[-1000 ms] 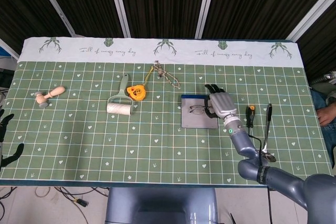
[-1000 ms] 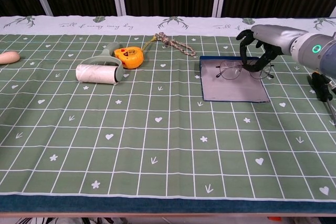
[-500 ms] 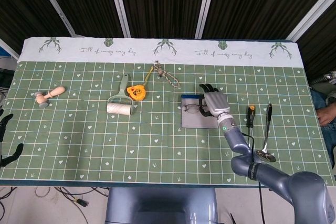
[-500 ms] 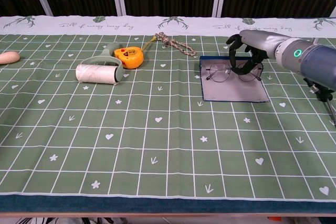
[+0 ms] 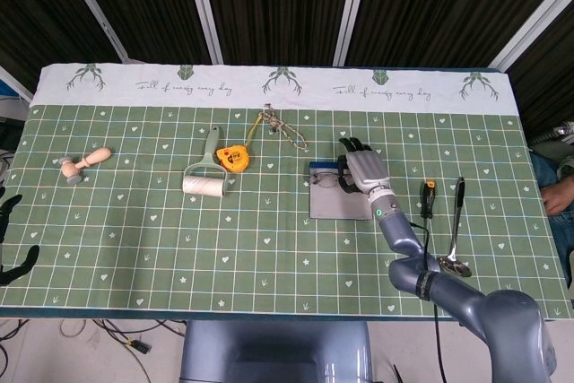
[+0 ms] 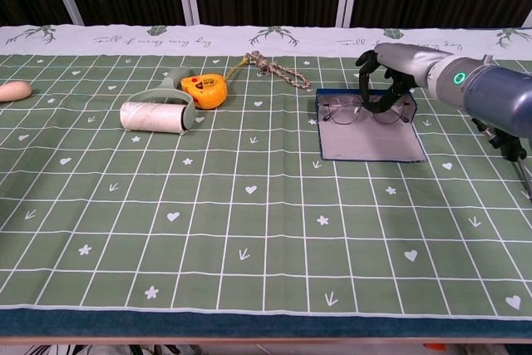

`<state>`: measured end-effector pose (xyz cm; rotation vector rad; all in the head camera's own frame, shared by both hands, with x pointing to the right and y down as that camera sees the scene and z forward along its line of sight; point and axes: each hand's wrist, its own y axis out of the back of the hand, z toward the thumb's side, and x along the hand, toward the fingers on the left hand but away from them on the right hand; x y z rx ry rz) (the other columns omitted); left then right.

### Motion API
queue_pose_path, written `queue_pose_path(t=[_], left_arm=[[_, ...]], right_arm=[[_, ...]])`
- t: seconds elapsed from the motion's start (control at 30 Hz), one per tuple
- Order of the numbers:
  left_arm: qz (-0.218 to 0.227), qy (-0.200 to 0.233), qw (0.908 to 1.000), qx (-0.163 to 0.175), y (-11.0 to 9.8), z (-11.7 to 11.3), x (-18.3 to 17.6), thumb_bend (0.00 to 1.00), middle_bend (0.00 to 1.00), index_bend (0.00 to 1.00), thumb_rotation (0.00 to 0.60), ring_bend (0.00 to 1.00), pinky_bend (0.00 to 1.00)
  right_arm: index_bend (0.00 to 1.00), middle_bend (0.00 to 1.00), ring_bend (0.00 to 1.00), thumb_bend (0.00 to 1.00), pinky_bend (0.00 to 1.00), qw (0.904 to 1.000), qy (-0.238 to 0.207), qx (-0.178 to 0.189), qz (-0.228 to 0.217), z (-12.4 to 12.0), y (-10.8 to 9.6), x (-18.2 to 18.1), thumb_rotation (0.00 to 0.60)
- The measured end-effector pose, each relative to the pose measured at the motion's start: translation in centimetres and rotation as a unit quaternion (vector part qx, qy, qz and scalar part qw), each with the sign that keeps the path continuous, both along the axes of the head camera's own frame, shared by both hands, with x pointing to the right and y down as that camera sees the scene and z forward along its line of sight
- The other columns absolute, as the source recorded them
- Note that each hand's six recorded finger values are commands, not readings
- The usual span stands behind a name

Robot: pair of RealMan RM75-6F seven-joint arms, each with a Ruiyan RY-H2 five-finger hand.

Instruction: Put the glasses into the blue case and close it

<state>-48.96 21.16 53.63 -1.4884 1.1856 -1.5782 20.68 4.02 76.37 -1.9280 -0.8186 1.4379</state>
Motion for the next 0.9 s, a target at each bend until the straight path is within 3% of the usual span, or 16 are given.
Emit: queue_pose_path(t=[0.4,0.67,0.8,0.87,0.9], left_arm=[[0.001,-0.001,1.0000,0.000,0.0,0.0,0.1,0.32,0.00,0.10,0.600,0.00,0.00],[0.001,-0.002,1.0000,0.000,0.0,0.0,0.0,0.32,0.00,0.10,0.600,0.00,0.00],[0.002,-0.003,1.0000,0.000,0.0,0.0,0.0,0.32,0.00,0.10,0.600,0.00,0.00],[0.003,-0.003,1.0000,0.000,0.0,0.0,0.1,0.32,0.00,0.10,0.600,0.00,0.00],[0.003,-0.003,1.0000,-0.001,0.1,0.0,0.1,0.32,0.00,0.10,0.600,0.00,0.00]], right_arm=[[0.27,0.11,0.05,0.31,0.19,0.9997,0.015,-0.017,-0.002,0.4,-0.2,0.8,0.600],[0.23,0.12,0.06,0.27,0.19,0.9999,-0.001,-0.004,0.016,-0.7,-0.7,0.8,0.600],[0.23,0.23,0.23,0.28,0.23,0.9992,-0.029,0.014,0.026,-2.2,-0.4,0.6,0.600],[0.23,0.35,0.37,0.33,0.36,0.9983,-0.044,0.025,0.027,-3.2,0.3,0.5,0.600],[0.23,0.44,0.46,0.39,0.49,0.9979,-0.051,0.030,0.027,-3.7,0.6,0.4,0.600]])
